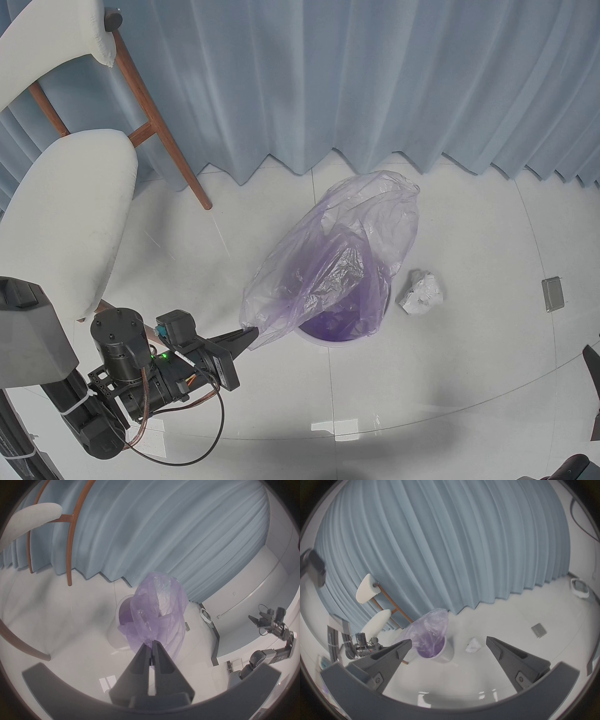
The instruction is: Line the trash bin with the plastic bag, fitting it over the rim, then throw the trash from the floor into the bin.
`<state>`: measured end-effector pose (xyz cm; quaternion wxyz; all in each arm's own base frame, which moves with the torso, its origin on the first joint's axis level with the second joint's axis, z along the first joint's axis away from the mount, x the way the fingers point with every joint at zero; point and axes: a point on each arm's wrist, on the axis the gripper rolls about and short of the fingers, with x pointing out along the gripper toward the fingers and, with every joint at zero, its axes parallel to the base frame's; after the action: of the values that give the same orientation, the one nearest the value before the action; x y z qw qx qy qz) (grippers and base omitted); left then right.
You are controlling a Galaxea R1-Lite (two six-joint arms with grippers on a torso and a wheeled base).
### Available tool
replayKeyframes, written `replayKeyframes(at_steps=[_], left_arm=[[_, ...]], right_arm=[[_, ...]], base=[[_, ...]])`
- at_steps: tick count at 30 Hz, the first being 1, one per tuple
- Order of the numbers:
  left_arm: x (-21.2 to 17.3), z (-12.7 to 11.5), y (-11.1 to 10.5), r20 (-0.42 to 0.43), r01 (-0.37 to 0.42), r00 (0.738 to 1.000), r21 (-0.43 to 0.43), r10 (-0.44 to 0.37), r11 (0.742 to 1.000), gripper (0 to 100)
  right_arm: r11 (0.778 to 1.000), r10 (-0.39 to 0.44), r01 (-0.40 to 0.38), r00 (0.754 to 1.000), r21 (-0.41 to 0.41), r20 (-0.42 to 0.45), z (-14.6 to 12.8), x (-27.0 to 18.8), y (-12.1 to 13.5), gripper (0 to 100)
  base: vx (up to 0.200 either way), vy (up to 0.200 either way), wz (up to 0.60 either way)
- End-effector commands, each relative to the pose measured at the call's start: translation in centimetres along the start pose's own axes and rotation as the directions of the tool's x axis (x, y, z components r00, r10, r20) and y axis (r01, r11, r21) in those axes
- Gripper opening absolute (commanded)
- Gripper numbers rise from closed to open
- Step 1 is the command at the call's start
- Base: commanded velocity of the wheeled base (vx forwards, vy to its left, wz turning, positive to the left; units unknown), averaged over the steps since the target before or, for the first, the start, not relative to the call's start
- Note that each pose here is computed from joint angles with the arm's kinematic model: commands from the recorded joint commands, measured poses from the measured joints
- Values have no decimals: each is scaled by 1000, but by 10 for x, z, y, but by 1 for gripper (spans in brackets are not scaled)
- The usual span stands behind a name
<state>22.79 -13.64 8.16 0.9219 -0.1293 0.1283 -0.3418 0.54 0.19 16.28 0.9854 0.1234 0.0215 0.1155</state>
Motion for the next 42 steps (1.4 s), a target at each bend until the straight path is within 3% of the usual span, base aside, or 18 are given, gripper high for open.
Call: replayKeyframes(at_steps=[1, 8, 14, 19, 27, 42], left_arm=[[-9, 2, -17, 16, 43, 999, 12, -44, 999, 0], [-3, -6, -50, -4, 137, 991, 32, -137, 990, 0], [0, -18, -72, -46, 212, 977, 39, -210, 977, 0], [6, -27, -70, -80, 203, 977, 38, -199, 978, 0], [7, -28, -70, -71, 166, 984, 41, -162, 985, 0], [8, -33, -73, -89, 178, 981, 43, -174, 983, 0]], right_arm=[[963, 189, -81, 880, 256, -436, 30, 140, 41, 100], [962, 219, -87, 811, 258, -543, 21, 199, 57, 100], [968, 196, -60, 785, 242, -588, 13, 248, 70, 100], [979, 163, -46, 762, 198, -627, 10, 277, 91, 100], [989, 141, -86, 780, 119, -610, 8, 304, 101, 100], [983, 179, -130, 841, 131, -510, 38, 329, 114, 100]], base=[[0, 0, 0], [0, 0, 0], [0, 0, 0], [0, 0, 0], [0, 0, 0], [0, 0, 0]])
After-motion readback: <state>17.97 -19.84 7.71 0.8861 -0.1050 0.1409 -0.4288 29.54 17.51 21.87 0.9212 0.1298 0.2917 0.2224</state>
